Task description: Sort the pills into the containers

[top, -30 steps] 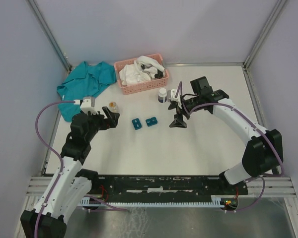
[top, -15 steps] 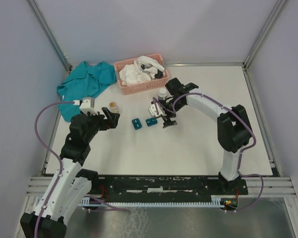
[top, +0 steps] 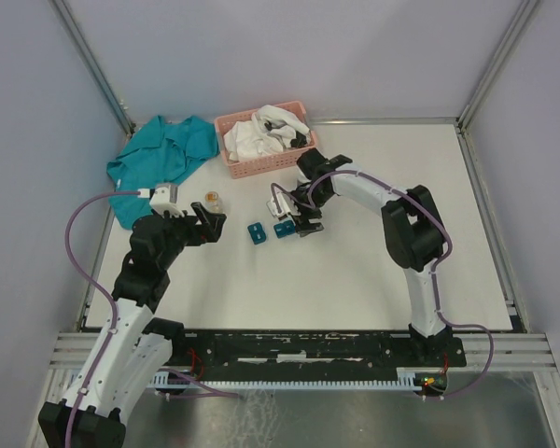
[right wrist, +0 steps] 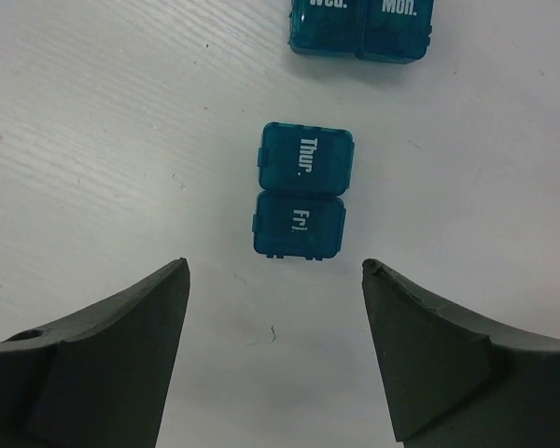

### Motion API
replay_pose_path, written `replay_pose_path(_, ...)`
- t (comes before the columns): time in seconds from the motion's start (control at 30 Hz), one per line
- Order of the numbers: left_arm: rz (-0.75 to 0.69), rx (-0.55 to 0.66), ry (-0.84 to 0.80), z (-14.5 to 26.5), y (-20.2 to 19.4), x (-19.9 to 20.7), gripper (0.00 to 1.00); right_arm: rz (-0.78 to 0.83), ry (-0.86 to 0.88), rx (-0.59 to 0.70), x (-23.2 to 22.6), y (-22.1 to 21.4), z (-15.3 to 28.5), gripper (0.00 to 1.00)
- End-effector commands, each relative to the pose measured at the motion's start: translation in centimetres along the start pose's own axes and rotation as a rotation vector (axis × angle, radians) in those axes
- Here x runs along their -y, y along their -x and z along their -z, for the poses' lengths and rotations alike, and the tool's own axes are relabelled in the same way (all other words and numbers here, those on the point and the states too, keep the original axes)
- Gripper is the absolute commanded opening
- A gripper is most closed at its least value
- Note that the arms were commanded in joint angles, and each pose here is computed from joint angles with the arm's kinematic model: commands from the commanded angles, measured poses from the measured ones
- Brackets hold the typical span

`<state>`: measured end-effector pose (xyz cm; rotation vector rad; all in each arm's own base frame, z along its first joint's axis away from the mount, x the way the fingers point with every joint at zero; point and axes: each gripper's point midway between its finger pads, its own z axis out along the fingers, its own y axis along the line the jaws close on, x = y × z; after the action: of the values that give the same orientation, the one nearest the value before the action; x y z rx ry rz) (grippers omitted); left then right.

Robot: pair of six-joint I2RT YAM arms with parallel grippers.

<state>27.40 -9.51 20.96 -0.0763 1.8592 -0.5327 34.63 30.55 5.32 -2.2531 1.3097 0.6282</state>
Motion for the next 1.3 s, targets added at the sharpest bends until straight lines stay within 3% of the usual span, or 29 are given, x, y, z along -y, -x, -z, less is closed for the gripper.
replay_pose_path(0.0, 0.022, 0.041, -0.037, 0.2, 1.4, 1.0, 0.93, 0.005, -0.033, -0.019, 1.6, 0.3, -0.4, 0.83)
replay_pose_path(0.4, 0.021, 0.047, -0.038, 0.4, 1.5, 1.0, 0.93, -0.018, 0.0, -0.041, 1.4, 0.0, -2.7, 0.76)
replay_pose_path(0.77, 0.013, 0.049, -0.063, 0.5, 1.5, 1.4, 0.93, -0.032, 0.016, -0.06, 0.2, -0.2, -2.9, 0.57)
replay_pose_path(0.93, 0.0, 0.044, -0.136, 0.6, 1.4, 2.6, 0.93, -0.037, 0.017, -0.054, -0.7, 0.0, -2.5, 0.5)
replay_pose_path(1.27, 0.017, 0.053, -0.285, 0.9, 1.2, 5.1, 0.92, -0.01, 0.062, -0.053, -5.2, 0.5, -0.7, 0.48)
